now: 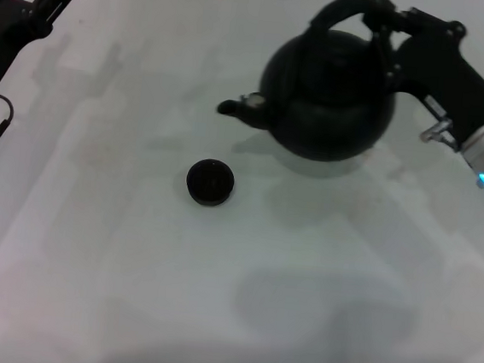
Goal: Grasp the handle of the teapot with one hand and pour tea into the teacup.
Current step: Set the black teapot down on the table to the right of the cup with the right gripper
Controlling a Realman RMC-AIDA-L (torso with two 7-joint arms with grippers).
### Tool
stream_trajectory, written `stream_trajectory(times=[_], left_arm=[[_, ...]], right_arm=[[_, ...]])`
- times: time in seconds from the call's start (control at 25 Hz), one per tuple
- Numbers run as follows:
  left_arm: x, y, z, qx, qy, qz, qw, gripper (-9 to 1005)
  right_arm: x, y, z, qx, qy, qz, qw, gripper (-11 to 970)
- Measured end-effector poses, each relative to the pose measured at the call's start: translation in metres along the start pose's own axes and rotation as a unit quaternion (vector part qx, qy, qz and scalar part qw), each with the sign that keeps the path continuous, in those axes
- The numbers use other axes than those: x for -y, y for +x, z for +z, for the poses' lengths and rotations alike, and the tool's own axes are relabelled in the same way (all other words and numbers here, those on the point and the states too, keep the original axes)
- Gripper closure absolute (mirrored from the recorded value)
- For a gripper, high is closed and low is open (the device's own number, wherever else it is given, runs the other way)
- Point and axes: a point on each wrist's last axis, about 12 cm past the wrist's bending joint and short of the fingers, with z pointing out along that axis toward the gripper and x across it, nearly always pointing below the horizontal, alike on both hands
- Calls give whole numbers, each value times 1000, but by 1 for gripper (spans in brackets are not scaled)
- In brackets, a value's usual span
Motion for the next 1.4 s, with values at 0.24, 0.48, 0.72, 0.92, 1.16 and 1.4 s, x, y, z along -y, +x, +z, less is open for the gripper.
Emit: stream_trajectory(times=[0.24,0.48,0.72,0.92,1.16,1.4], left_arm=[[0,-1,1,1,3,-6,1000,135],[1,-1,3,-1,4,-5,1000,134],[1,-1,3,-1,4,-5,1000,134],[1,-1,2,0,5,-6,1000,135],[2,0,3,-1,7,-9,1000,135],[3,0,3,-2,8,-8,1000,134]], right_arm=[[14,9,-23,-19,48,17,999,849],[18,19,-48,-39,78,21,996,846],[17,24,-66,-49,87,22,995,842],[17,26,-70,-54,88,21,994,839],[18,27,-71,-59,93,18,994,835],[19,30,-75,-69,93,11,993,832]])
